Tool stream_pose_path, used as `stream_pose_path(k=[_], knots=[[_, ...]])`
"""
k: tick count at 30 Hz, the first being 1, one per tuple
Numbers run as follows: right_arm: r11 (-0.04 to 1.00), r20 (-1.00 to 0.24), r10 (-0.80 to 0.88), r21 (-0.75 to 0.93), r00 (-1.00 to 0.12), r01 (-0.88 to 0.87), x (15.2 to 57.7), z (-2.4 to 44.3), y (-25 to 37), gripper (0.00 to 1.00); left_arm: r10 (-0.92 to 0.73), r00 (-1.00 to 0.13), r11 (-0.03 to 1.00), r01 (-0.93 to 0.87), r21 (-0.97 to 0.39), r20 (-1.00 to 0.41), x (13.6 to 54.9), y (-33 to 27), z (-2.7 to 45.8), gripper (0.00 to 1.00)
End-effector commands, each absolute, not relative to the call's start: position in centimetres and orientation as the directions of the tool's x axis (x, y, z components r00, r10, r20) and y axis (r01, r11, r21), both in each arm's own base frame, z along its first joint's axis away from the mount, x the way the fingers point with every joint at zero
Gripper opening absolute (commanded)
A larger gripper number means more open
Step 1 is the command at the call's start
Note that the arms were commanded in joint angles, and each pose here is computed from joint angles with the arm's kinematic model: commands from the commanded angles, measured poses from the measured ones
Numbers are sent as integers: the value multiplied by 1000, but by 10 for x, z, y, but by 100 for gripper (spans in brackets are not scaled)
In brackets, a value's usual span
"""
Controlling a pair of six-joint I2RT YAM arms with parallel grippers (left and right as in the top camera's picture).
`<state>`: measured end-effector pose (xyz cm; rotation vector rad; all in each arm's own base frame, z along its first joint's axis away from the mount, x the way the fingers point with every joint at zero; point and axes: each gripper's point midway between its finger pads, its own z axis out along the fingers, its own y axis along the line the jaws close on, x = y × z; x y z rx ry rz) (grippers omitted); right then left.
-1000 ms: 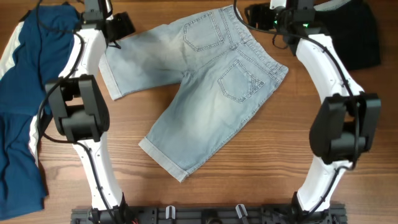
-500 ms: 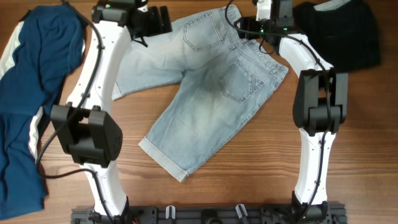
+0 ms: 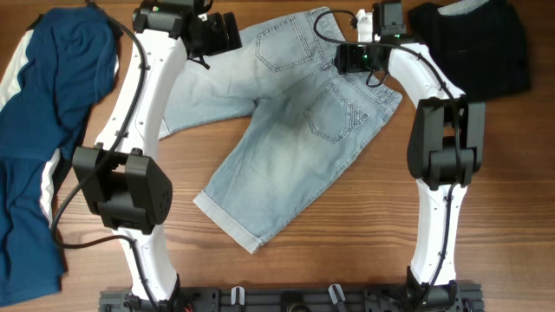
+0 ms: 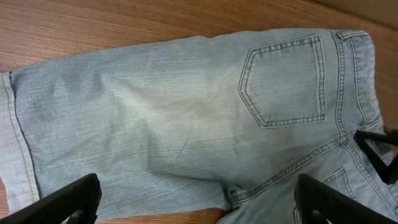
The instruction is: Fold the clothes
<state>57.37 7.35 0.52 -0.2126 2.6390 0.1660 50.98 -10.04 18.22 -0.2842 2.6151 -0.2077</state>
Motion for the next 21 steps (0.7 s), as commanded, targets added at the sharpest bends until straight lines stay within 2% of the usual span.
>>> stream_pose_path(k=[1,4,11,16,18,21], knots=[[983,-341,-66,-183,-938,-3,548,-29,8,91,-254,-847,964,-184,-192,-466,511,-96,183,100],[968,-299,-16,-245,-954,60,536,-30,-15,93,-253,-848,964,-182,-191,-466,511,-97,182,100],[931,-214,206,-258,-955,259,502,-36,-60,94,-251,-856,965,-184,-186,-453,511,-97,175,100],[834,-171,308,-425,-936,352,469,-27,-93,97,-246,-880,967,-195,-164,-405,509,-97,154,99],[843,-131,328,-407,-936,352,460,-29,-87,99,-246,-884,967,-197,-160,-398,509,-97,149,100],[902,-47,334,-274,-941,334,455,-32,-60,100,-245,-889,968,-199,-155,-386,510,-97,142,100]])
